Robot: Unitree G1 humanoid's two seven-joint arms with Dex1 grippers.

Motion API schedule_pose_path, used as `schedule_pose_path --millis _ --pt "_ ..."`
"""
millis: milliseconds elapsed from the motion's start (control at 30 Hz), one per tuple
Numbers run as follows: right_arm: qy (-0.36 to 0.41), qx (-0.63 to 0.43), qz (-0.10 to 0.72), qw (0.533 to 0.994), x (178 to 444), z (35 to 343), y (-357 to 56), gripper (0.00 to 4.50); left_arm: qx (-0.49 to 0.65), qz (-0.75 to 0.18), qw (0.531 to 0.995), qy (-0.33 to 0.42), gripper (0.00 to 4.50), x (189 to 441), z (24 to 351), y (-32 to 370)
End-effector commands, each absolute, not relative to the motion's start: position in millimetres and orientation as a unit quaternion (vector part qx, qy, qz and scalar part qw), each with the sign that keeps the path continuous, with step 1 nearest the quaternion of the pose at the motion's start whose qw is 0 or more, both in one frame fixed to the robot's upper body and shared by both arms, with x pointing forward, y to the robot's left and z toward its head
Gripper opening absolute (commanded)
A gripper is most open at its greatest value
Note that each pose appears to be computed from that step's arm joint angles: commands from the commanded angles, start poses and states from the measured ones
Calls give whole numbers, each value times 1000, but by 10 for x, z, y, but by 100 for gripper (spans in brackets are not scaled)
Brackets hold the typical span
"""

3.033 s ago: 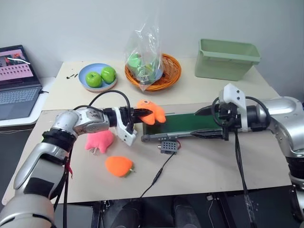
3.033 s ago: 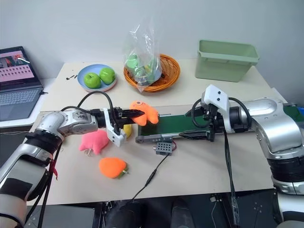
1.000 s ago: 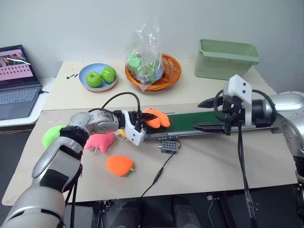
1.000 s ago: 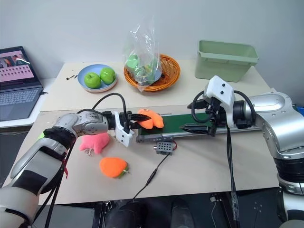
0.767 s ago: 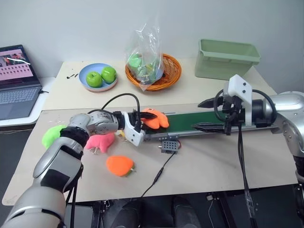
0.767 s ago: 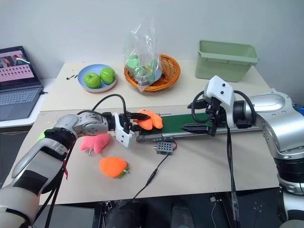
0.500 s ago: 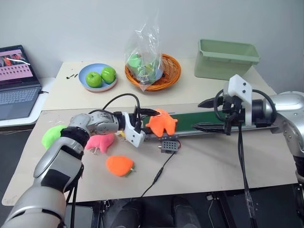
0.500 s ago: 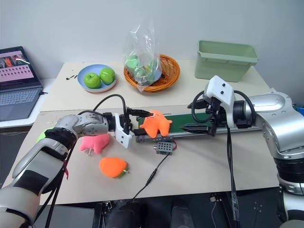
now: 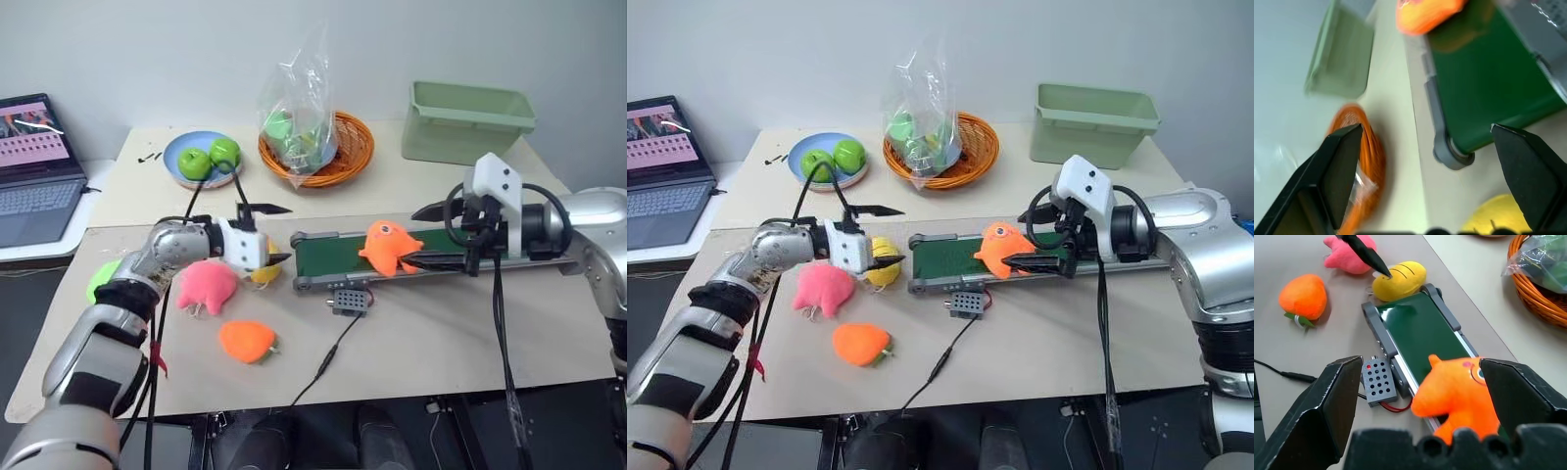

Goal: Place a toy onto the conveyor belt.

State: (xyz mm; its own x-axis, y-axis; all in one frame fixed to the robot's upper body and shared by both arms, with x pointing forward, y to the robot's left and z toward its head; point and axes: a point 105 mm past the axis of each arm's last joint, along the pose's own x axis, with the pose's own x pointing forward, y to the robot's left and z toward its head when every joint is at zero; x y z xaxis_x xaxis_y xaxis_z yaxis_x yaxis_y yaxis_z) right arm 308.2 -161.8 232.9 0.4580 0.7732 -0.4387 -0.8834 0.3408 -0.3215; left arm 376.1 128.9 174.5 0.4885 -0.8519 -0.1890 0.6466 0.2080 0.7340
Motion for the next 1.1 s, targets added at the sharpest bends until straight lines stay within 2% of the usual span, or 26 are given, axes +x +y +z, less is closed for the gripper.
schedule_pose_path --millis 33,200,333,700,1100 --pt "70 -290 506 809 3087 2528 -1634 450 162 -522 834 -81 445 3591 2098 1423" --pt "78 -295 517 800 3124 2470 -1673 450 64 -516 854 -32 445 3308 2177 1636" --pt "65 -284 531 795 3165 2526 -1620 450 9 -505 863 -35 445 3160 2347 1657" --pt "50 -269 567 777 3229 2553 -1480 450 1 -466 883 -53 445 3087 2360 1640" --pt "53 -268 572 774 3267 2534 -1476 450 27 -484 874 -15 445 3115 2307 1536"
